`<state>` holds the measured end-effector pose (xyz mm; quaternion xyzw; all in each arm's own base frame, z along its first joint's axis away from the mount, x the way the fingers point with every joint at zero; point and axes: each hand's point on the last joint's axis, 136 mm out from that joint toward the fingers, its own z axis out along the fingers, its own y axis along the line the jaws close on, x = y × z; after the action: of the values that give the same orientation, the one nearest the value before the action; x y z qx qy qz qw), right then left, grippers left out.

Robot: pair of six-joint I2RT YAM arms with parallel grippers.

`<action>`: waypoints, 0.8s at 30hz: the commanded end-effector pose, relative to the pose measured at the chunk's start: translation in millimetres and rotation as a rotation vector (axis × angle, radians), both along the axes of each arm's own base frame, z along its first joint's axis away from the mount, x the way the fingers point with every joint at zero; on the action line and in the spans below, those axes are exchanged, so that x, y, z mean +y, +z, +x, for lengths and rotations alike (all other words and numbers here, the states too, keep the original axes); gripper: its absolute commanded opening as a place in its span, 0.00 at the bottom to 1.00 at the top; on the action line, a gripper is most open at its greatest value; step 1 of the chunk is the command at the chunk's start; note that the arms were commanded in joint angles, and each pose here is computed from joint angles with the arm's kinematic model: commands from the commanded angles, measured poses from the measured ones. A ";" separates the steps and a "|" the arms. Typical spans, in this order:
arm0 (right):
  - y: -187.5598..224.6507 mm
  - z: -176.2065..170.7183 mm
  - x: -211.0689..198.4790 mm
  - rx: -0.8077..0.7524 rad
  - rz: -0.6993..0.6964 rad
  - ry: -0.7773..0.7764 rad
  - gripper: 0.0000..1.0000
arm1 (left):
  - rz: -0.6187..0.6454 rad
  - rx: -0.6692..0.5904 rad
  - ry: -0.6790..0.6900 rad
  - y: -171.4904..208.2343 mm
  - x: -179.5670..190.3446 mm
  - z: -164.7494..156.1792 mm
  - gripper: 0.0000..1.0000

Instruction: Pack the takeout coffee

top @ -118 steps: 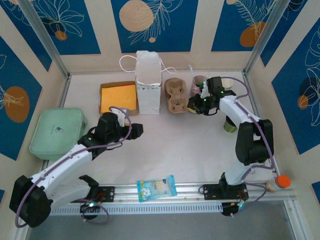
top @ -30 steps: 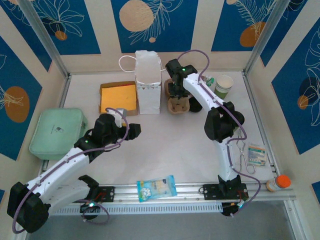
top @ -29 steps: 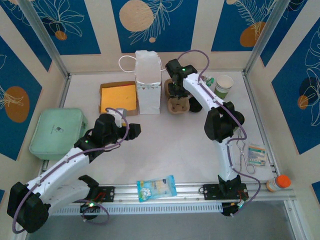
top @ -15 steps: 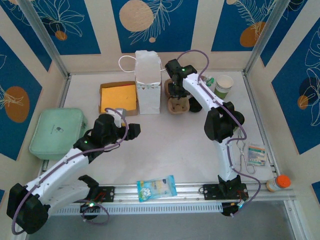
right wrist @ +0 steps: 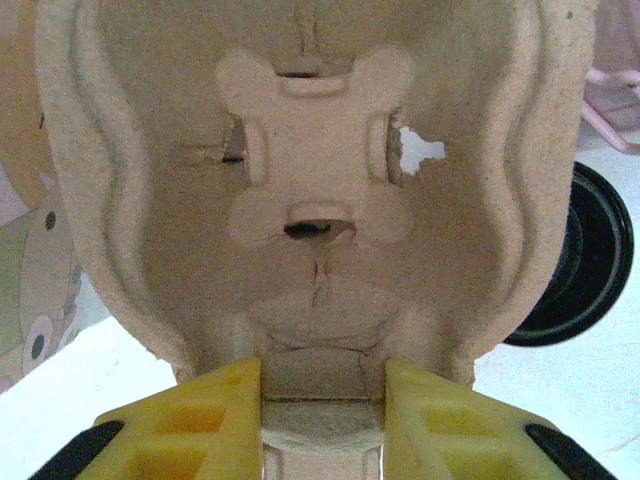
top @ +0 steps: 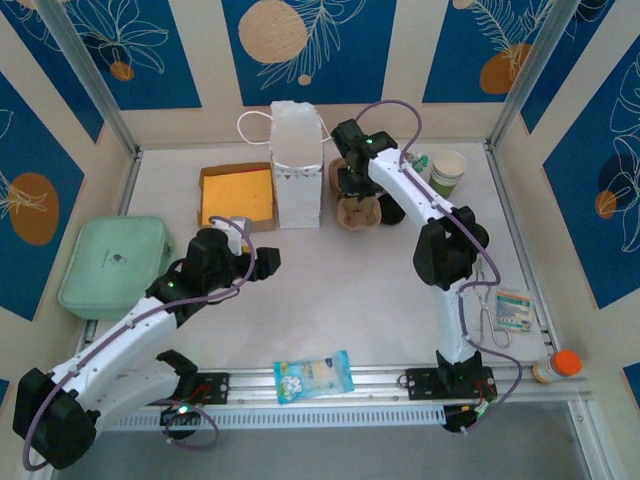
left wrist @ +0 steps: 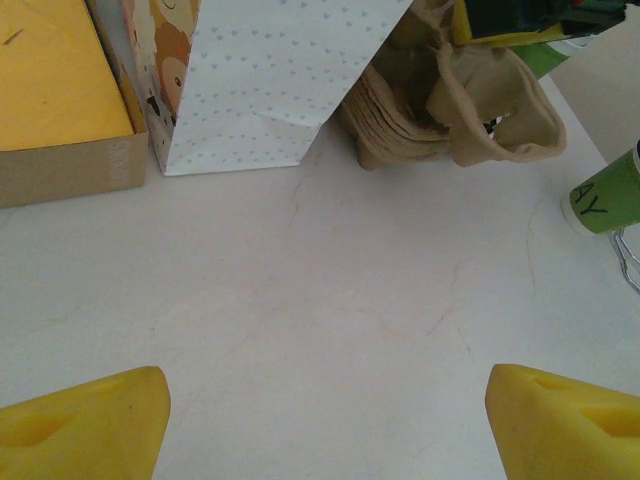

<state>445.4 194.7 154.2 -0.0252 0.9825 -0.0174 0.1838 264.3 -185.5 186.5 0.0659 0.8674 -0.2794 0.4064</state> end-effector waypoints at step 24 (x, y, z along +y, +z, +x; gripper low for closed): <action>43.4 -39.7 -15.3 -0.068 0.042 -0.031 0.30 | 0.016 -0.050 0.022 16.7 8.9 2.6 0.82</action>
<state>412.6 181.8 183.0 -0.0159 0.9791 -0.0053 0.2026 261.5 -182.6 190.8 0.0650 0.8654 -0.2792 0.4110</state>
